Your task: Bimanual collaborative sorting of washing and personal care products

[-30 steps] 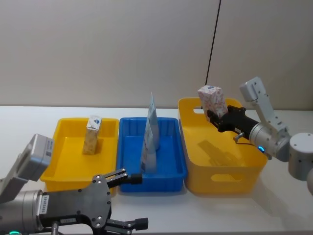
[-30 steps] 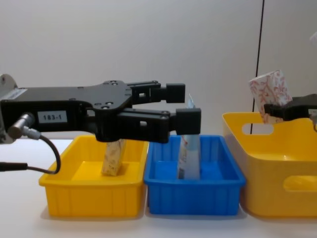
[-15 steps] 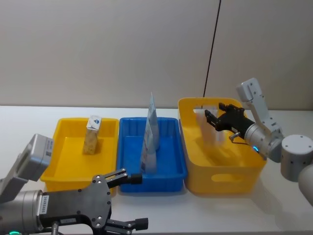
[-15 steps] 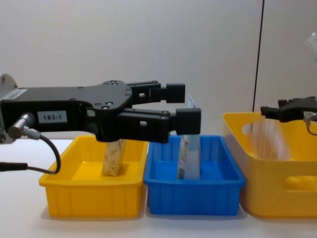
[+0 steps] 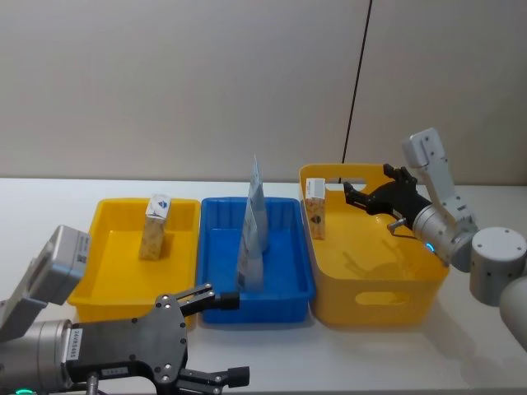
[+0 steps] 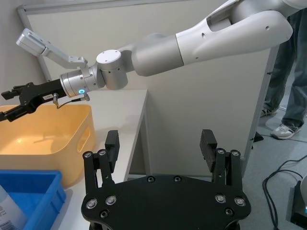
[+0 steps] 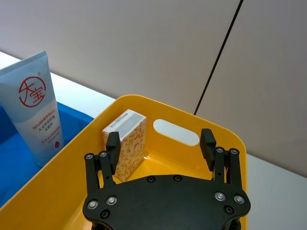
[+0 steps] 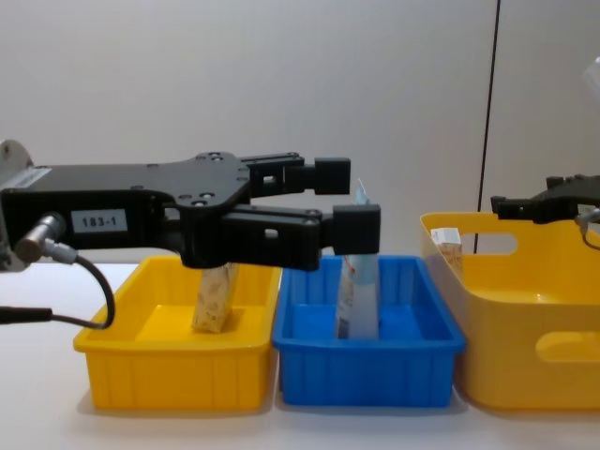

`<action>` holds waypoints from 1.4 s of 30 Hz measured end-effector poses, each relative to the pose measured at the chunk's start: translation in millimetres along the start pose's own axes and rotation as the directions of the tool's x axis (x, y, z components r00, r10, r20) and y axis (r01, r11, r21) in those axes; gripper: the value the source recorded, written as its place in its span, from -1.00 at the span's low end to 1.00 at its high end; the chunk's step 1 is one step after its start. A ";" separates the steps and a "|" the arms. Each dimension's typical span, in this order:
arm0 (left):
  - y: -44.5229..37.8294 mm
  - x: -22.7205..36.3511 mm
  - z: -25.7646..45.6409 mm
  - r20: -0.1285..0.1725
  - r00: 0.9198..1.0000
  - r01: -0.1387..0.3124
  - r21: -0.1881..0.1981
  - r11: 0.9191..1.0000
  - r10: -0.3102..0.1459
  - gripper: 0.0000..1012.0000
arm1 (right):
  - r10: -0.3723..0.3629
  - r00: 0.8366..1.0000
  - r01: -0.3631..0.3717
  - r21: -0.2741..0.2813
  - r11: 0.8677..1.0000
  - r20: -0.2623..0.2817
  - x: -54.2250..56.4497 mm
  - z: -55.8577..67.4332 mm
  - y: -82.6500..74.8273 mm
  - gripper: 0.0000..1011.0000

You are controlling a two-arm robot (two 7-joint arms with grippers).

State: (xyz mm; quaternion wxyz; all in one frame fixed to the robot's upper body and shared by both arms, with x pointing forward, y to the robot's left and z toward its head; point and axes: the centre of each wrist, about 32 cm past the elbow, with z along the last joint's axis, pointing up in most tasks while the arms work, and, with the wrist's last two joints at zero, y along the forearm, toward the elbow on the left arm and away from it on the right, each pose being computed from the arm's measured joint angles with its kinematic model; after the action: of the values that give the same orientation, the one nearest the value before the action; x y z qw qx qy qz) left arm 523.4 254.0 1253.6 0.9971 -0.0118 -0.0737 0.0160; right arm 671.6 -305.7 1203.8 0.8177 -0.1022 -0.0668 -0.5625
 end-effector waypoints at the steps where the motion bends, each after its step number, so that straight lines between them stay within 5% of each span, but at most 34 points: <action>1: 0.0 0.0 0.0 0.000 1.000 0.000 0.000 1.000 0.000 0.98 | 0.000 1.000 0.000 0.002 1.000 0.000 -0.2 0.2 -0.1 0.98; 20: 0.0 0.0 0.0 0.000 1.000 0.000 0.000 1.000 0.000 0.98 | 0.121 0.993 -0.121 0.098 0.988 0.001 -20.0 18.2 -20.6 0.99; 42: 0.0 0.0 0.0 0.000 1.000 0.000 0.000 1.000 0.000 0.98 | 0.313 0.950 -0.312 0.147 0.939 0.019 -77.7 32.2 -82.2 0.99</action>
State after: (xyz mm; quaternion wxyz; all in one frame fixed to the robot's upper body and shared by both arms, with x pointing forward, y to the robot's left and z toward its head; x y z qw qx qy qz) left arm 523.4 253.9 1253.6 0.9971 -0.0118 -0.0737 0.0160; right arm 567.2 -255.9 1225.2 0.9021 -0.0491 -0.0894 -0.4193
